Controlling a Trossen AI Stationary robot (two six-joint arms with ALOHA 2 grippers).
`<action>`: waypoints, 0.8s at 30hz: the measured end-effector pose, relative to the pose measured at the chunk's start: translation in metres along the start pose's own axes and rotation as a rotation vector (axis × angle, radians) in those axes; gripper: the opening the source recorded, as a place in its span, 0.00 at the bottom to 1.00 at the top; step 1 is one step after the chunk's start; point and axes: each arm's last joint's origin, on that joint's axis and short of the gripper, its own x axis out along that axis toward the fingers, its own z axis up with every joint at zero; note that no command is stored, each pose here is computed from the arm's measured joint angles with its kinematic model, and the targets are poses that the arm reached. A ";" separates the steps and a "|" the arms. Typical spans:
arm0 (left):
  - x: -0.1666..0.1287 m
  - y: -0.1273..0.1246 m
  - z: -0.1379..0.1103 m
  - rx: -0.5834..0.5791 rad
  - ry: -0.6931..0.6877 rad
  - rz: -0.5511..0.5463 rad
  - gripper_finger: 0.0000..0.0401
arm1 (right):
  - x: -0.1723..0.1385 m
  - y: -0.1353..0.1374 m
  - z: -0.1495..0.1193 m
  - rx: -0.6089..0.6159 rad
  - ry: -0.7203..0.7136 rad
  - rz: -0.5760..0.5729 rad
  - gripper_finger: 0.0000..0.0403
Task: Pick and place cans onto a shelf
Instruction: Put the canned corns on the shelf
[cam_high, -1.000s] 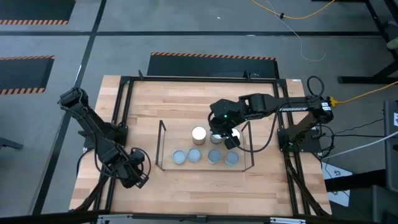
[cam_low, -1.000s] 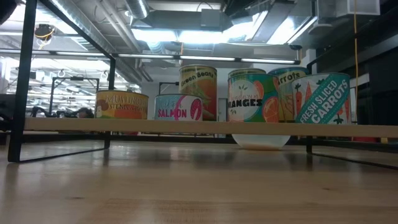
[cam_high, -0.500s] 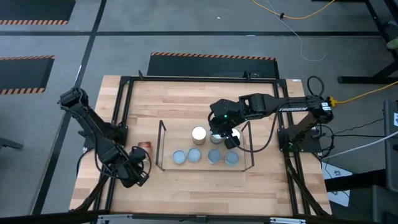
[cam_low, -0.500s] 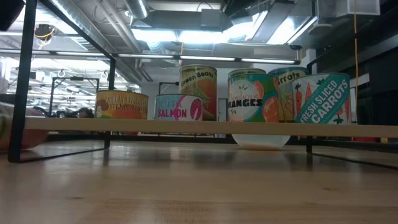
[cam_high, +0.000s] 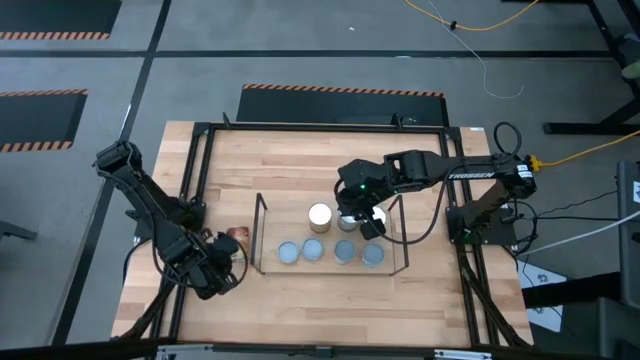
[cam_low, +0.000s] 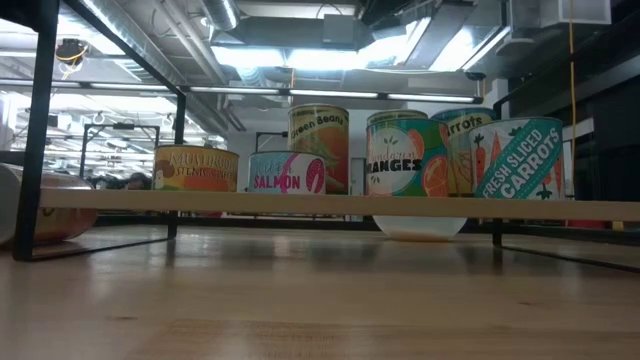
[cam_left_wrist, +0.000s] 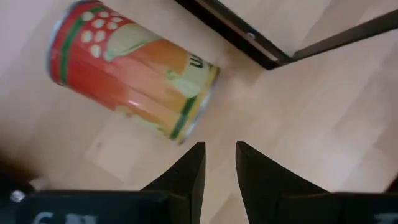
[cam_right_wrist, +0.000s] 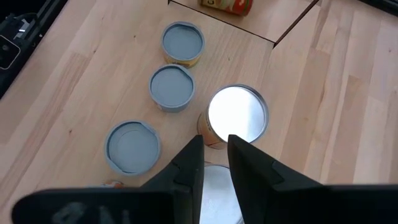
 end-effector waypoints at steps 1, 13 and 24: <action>0.000 0.001 0.000 0.010 -0.001 0.009 0.21 | 0.000 0.000 0.000 0.000 0.000 0.000 0.19; 0.023 -0.001 -0.006 0.055 0.009 0.133 0.21 | 0.000 0.000 0.000 -0.002 0.001 0.000 0.19; 0.043 -0.003 -0.012 -0.002 0.008 0.252 0.21 | 0.000 0.000 0.000 -0.002 0.001 0.000 0.19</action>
